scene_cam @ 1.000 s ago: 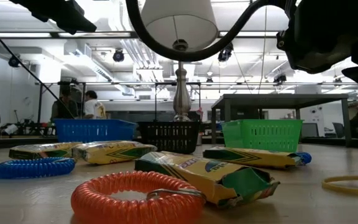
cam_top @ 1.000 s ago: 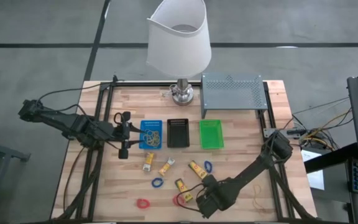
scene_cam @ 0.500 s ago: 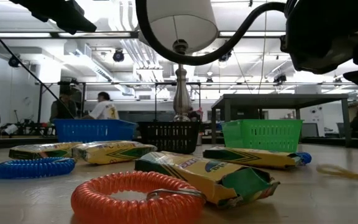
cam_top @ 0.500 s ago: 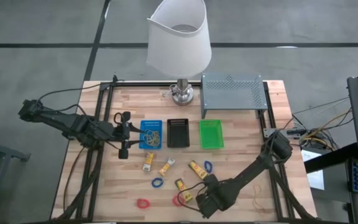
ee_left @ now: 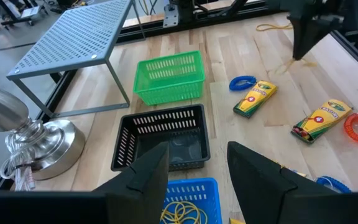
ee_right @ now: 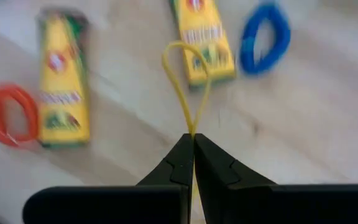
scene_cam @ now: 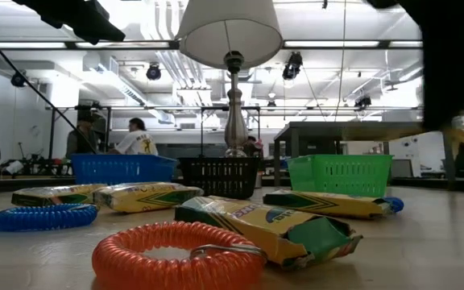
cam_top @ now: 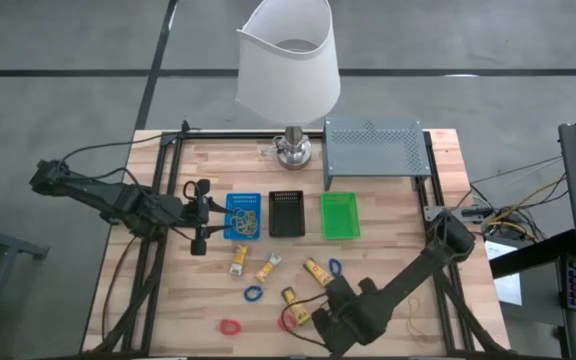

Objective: Pick & Place Office Desk Supplies
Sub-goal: Put the yellow rubber band into the blue bin

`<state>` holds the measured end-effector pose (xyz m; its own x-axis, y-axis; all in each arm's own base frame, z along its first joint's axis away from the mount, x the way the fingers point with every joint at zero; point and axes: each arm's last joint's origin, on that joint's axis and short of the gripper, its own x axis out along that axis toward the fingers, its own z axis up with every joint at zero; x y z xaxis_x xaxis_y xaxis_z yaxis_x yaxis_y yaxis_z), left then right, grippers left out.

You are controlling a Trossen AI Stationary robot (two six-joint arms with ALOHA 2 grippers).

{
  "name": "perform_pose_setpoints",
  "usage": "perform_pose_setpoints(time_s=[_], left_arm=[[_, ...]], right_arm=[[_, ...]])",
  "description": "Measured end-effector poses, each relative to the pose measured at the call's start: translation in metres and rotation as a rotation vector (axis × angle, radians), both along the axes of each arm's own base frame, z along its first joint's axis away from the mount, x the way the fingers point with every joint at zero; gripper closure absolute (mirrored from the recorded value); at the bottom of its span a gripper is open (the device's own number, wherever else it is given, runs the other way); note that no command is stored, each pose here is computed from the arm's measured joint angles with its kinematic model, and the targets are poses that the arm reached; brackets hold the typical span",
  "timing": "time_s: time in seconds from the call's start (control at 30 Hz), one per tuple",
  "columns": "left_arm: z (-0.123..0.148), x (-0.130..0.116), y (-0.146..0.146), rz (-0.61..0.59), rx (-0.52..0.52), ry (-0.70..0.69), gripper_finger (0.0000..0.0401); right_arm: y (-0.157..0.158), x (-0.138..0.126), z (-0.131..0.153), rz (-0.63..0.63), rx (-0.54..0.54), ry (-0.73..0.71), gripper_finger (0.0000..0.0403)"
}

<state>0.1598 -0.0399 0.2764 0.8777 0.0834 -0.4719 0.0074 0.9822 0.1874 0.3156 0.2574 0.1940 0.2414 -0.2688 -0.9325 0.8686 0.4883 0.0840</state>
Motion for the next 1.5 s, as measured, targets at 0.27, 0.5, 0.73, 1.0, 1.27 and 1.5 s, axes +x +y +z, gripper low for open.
perform_pose_setpoints(time_s=[0.27, 0.5, 0.73, 1.0, 1.27, 1.5], left_arm=[[0.0, 0.0, 0.0, 0.0, 0.0, 0.0, 0.0233], [0.0, 0.0, 0.0, 0.0, 0.0, 0.0, 0.0233], [0.0, 0.0, 0.0, 0.0, 0.0, 0.0, 0.0233], [0.0, 0.0, 0.0, 0.0, 0.0, 0.0, 0.0233], [0.0, 0.0, 0.0, 0.0, 0.0, 0.0, 0.0233], [0.0, 0.0, 0.0, 0.0, 0.0, 0.0, 0.0233]], right_arm=[[0.016, -0.007, 0.027, 0.099, -0.265, -0.251, 0.0395], [0.015, -0.015, 0.021, 0.131, -0.559, -0.443, 0.0395], [0.004, -0.016, 0.01, 0.152, -0.808, -0.561, 0.0395], [-0.017, -0.01, -0.003, 0.133, -0.925, -0.574, 0.0395], [-0.031, 0.0, -0.002, 0.1, -0.94, -0.546, 0.0395], [-0.038, 0.011, 0.004, 0.053, -0.921, -0.564, 0.0395]])
